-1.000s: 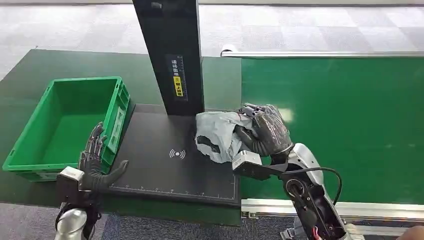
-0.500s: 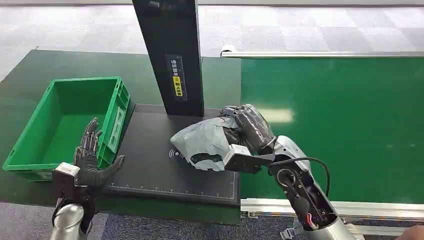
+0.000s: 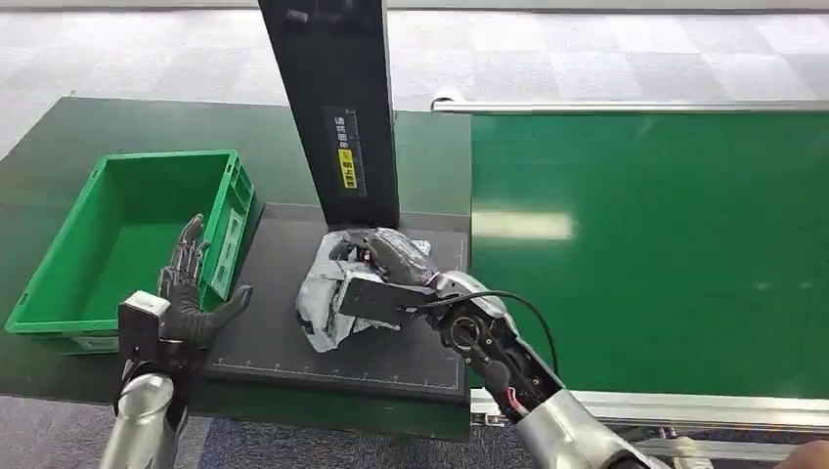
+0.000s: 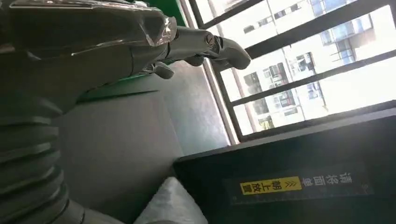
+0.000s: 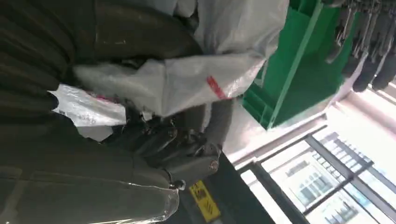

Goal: Moved the parcel from conveyor to table for the left to box.

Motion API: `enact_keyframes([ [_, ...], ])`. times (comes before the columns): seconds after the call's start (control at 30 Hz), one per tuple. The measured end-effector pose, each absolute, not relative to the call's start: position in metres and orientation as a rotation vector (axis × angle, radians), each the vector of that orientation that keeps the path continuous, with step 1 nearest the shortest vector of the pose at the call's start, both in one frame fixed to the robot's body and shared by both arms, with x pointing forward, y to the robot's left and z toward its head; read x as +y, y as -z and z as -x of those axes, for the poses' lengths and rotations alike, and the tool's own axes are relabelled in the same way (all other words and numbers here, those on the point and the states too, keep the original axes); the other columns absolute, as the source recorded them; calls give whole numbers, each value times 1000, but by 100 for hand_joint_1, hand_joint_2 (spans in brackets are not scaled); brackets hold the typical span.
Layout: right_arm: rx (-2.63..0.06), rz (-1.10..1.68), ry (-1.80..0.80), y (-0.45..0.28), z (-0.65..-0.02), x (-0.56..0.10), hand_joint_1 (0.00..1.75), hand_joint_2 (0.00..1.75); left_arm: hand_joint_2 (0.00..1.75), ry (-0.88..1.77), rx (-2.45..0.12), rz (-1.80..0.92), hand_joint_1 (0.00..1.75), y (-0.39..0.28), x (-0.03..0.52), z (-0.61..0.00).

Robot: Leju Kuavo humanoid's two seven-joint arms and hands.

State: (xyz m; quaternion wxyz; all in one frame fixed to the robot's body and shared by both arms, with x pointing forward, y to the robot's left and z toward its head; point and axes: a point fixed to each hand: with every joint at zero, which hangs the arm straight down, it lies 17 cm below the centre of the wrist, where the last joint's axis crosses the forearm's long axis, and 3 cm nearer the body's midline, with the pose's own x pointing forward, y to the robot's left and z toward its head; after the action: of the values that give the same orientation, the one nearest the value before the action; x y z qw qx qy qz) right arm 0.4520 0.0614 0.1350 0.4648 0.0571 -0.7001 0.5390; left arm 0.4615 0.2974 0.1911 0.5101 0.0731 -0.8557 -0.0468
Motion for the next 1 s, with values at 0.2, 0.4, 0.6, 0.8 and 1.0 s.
enact_keyframes([
  [0.2, -1650, -213, -1230, -115, -451, 63, 0, 175, 175, 133, -2036, -150, 0, -186, 287, -470],
  [0.4, -1629, -287, -1133, -118, -457, 50, 0, 175, 175, 152, -2018, -127, 0, -179, 281, -471],
  [0.6, -1626, -285, -1121, -118, -460, 45, 0, 175, 175, 156, -2011, -121, 0, -176, 280, -473],
  [0.8, -1641, -302, -1083, -123, -463, 42, 0, 175, 175, 167, -2011, -106, 0, -176, 276, -472],
  [1.0, -1697, -514, -875, -158, -462, 22, 0, 175, 175, 176, -2020, -6, 0, -174, 269, -464],
])
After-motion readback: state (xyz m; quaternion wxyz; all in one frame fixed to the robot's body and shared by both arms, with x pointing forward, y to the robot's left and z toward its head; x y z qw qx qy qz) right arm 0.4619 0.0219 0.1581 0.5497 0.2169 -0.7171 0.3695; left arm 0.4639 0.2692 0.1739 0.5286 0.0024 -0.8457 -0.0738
